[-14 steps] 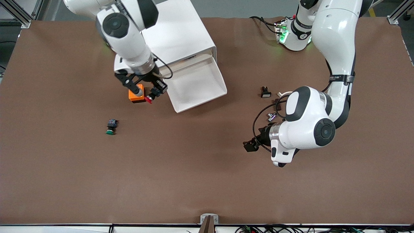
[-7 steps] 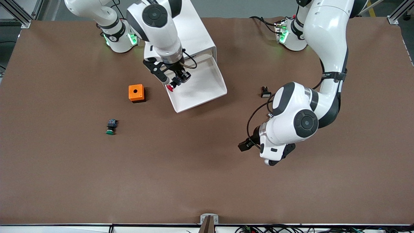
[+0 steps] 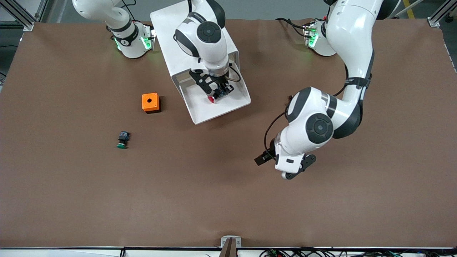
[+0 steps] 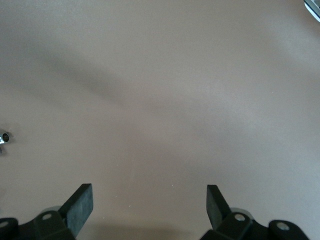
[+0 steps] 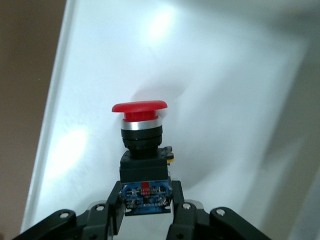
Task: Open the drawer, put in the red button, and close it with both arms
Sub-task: 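Lower the red button into the drawer and open the right gripper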
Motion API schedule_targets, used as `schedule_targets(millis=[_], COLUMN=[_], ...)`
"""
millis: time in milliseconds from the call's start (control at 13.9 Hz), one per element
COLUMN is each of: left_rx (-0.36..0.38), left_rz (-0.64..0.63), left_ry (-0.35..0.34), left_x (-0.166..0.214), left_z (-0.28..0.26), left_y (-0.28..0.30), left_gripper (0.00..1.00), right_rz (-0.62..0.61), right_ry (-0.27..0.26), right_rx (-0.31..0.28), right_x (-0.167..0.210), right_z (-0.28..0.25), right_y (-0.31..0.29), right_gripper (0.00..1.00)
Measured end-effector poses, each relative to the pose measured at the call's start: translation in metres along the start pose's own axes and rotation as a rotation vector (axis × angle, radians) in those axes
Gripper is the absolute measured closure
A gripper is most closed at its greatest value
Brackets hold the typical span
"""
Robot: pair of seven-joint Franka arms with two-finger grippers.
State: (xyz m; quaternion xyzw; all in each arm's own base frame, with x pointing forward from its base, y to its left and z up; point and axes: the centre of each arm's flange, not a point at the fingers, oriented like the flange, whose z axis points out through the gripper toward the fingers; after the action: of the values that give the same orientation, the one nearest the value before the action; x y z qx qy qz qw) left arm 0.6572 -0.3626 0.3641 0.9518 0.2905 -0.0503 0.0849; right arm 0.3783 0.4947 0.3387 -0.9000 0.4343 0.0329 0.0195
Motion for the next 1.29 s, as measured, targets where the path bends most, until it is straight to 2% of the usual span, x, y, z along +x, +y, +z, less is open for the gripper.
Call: schedule_targets(millis=[359, 790, 1292], left_rx=[0.059, 0.098, 0.105], left_rz=[-0.032, 0.022, 0.053], left_ry=[0.04, 0.035, 0.031], left_x=[-0.038, -0.085, -0.107], left_z=[0.02, 0.042, 0.048], left_y=[0.013, 0.025, 0.032], left_gripper=[0.0, 0.0, 0.0], right_rz=[0.007, 0.042, 0.055], right_ry=[0.007, 0.031, 0.033], right_rx=[-0.031, -0.143, -0.144], right_x=[0.002, 0.004, -0.004], right_z=[0.0, -0.002, 0.001], right_y=[-0.001, 0.006, -0.004], right_gripper=[0.59, 0.59, 0.59])
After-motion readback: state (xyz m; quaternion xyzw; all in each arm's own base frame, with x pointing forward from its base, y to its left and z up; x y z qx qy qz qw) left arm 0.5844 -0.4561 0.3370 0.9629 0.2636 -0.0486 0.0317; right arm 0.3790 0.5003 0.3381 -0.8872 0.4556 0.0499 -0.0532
